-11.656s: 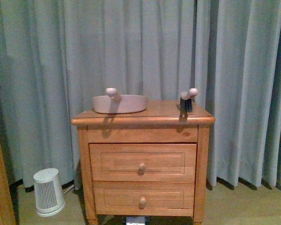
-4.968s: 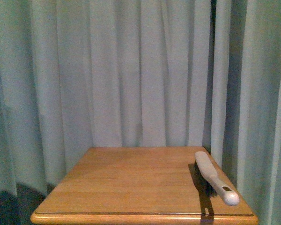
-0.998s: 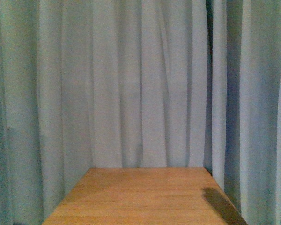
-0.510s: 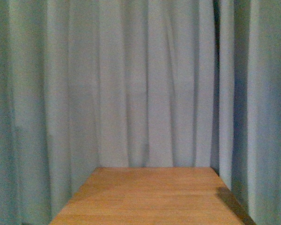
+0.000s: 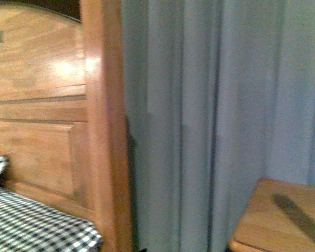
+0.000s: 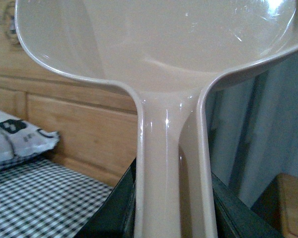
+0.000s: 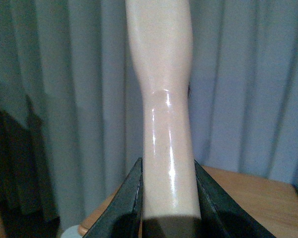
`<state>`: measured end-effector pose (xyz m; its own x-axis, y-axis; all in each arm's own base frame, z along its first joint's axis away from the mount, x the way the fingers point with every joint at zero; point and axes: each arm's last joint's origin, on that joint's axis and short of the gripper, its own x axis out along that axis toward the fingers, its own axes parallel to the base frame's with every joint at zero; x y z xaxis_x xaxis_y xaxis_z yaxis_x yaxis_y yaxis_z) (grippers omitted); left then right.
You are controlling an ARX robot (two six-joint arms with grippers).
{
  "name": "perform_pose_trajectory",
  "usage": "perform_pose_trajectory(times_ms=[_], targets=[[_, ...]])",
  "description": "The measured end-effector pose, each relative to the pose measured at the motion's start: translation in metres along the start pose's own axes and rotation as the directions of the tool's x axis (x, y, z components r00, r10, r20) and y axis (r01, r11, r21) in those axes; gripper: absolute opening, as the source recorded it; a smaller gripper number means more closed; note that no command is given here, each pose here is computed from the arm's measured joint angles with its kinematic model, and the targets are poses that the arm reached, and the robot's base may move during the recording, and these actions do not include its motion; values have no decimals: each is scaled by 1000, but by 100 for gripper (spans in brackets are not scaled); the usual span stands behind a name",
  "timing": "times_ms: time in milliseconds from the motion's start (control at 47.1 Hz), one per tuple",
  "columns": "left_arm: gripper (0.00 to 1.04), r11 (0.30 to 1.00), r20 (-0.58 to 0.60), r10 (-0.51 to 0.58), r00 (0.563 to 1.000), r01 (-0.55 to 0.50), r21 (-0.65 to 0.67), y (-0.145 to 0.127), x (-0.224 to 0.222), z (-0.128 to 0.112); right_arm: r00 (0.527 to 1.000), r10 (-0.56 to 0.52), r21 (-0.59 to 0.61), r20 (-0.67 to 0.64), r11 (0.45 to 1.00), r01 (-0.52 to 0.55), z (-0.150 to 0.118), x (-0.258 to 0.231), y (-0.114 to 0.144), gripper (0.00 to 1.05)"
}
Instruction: Clean up trash
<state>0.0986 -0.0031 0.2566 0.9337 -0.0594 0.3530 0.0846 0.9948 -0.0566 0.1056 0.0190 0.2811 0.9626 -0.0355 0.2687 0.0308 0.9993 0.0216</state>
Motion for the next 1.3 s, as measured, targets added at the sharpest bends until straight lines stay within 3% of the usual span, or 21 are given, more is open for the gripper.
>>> perform_pose_trajectory(times_ms=[1295], targets=[[26, 1000, 0, 6, 1000, -6, -1, 0, 0, 0, 1000, 2, -9, -4, 1000, -2, -1, 0, 0, 21]])
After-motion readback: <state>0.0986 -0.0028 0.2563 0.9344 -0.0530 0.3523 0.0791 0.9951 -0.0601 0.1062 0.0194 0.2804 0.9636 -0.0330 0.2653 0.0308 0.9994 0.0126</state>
